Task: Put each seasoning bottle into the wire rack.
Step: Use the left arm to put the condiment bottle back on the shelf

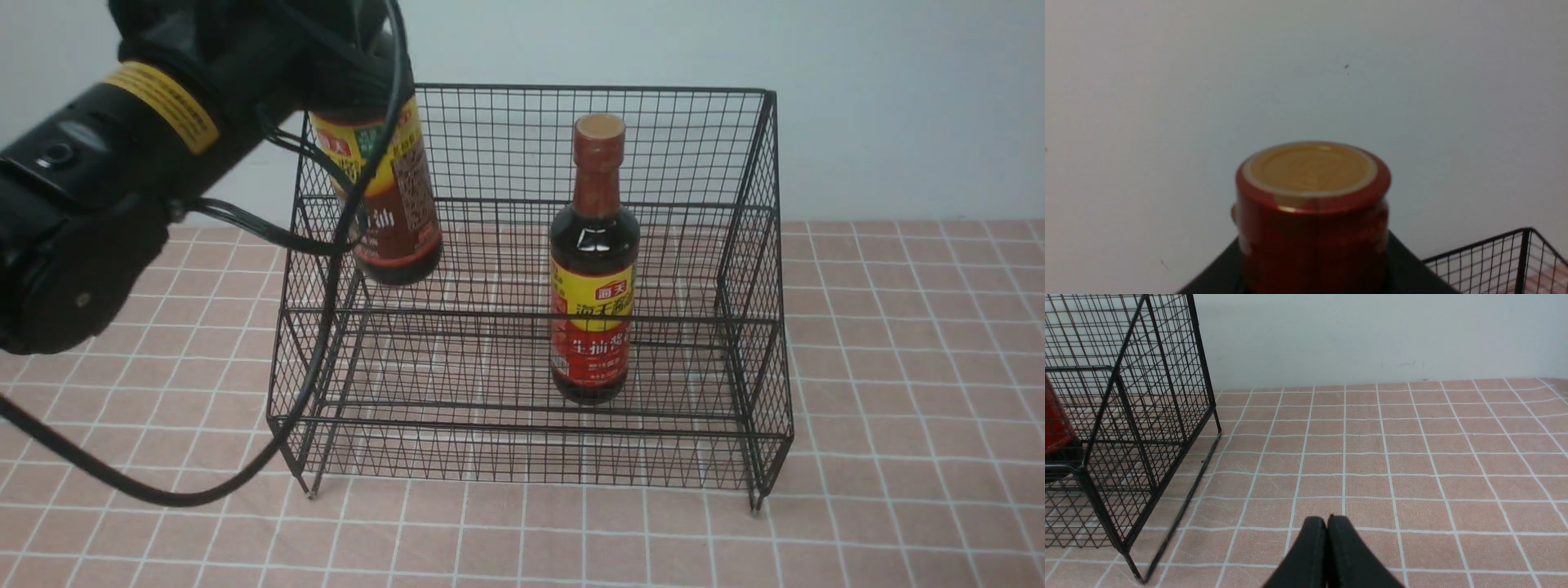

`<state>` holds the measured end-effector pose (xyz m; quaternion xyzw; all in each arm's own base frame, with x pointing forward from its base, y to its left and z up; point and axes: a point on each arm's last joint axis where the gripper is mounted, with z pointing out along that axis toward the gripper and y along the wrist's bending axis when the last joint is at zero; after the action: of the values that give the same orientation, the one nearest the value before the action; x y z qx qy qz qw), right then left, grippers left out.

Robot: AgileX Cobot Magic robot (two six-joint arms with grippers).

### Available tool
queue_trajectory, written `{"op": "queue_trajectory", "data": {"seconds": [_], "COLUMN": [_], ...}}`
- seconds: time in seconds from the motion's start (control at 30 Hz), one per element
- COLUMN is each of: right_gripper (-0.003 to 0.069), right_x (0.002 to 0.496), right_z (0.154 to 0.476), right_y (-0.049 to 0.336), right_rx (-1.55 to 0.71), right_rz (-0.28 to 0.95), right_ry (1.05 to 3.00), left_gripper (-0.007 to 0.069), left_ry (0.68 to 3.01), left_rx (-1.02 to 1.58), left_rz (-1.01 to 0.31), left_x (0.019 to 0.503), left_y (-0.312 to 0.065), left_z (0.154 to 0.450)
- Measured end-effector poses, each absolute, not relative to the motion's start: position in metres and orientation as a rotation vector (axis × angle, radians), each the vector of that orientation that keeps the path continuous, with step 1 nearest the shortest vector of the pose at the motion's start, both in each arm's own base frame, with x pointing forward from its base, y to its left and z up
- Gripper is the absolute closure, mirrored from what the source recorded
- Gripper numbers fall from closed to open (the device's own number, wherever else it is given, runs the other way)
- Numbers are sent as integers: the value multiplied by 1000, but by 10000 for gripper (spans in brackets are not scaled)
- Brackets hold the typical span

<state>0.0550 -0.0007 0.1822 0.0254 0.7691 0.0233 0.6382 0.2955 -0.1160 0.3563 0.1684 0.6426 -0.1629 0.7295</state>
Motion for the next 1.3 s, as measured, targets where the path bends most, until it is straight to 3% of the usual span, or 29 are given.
{"op": "queue_trajectory", "data": {"seconds": [0.53,0.9,1.0,1.13,1.3], "right_gripper": [673,673,673,673,673], "right_x": [55,55,55,55,55], "right_z": [182,182,182,182,182], "right_y": [-1,-1,-1,-1,-1], "right_rx": [61,64,64,64,64], "right_rz": [56,58,58,58,58], "right_ry": [1755,1755,1755,1755,1755], "left_gripper": [370,366,331,231,197], "left_ry": [1817,1881,1879,1823,1760], "left_rx": [340,297,292,283,272], "left_rz": [-247,-261,-266,-284,-290], "left_x": [302,304,305,301,287], "left_y": [-107,-107,-107,-106,-101], "left_z": [317,308,308,322,343]}}
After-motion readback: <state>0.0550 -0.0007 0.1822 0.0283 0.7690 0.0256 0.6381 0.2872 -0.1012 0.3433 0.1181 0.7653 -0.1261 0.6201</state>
